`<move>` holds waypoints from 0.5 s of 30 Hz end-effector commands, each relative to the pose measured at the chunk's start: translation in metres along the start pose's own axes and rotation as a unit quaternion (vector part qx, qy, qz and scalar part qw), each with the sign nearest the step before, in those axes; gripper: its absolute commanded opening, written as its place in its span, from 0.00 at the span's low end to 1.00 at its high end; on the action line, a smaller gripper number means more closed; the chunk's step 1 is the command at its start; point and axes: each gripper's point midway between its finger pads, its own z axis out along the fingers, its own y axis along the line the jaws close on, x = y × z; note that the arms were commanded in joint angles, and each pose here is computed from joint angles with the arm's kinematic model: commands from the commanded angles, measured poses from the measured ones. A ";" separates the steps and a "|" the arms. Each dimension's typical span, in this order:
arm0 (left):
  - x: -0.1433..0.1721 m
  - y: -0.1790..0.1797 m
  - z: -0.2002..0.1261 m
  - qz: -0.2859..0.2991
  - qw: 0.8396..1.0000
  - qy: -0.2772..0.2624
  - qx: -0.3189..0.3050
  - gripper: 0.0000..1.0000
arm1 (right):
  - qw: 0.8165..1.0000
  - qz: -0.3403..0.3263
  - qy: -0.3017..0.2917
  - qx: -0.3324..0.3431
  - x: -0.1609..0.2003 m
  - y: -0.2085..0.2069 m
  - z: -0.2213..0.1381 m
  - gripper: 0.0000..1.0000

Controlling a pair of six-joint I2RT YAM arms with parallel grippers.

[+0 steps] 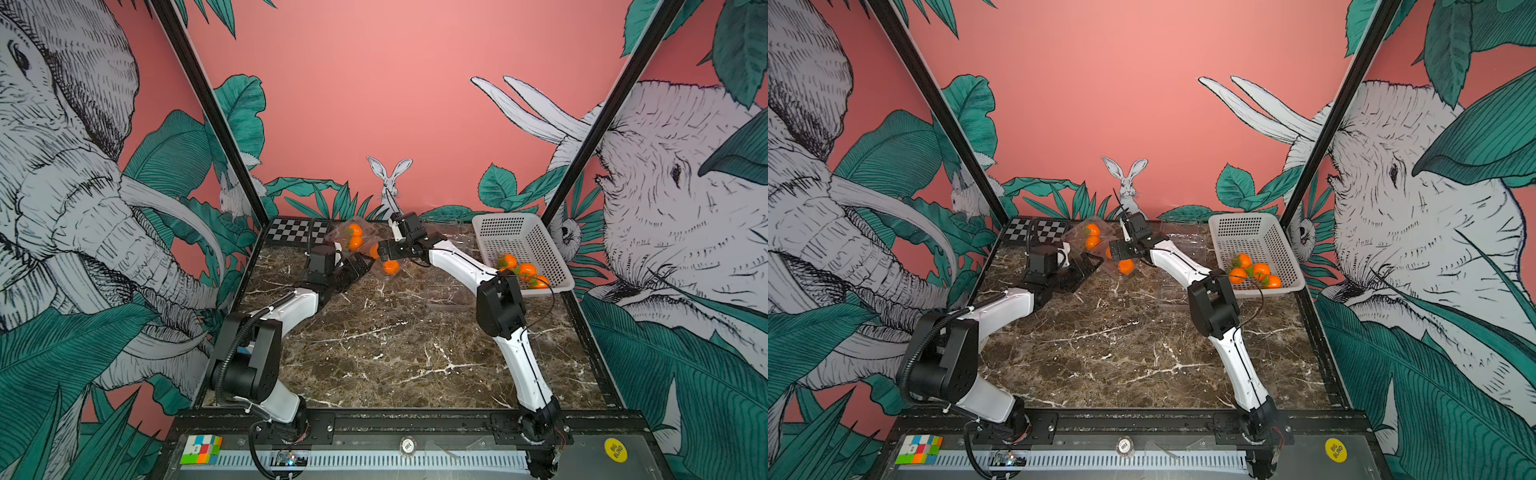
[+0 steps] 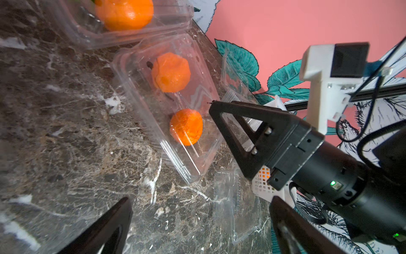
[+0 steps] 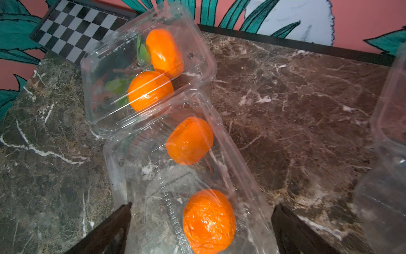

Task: Take oranges out of containers
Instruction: Adjust the packing box at the center of the board.

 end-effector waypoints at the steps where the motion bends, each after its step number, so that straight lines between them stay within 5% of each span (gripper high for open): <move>1: -0.003 0.005 -0.006 -0.005 1.000 -0.007 0.009 0.99 | 1.000 -0.021 0.013 -0.004 0.003 0.011 0.004 0.98; 15: -0.013 0.056 -0.038 -0.033 0.998 -0.039 -0.032 0.99 | 0.995 -0.027 -0.004 -0.097 0.039 0.108 -0.053 0.99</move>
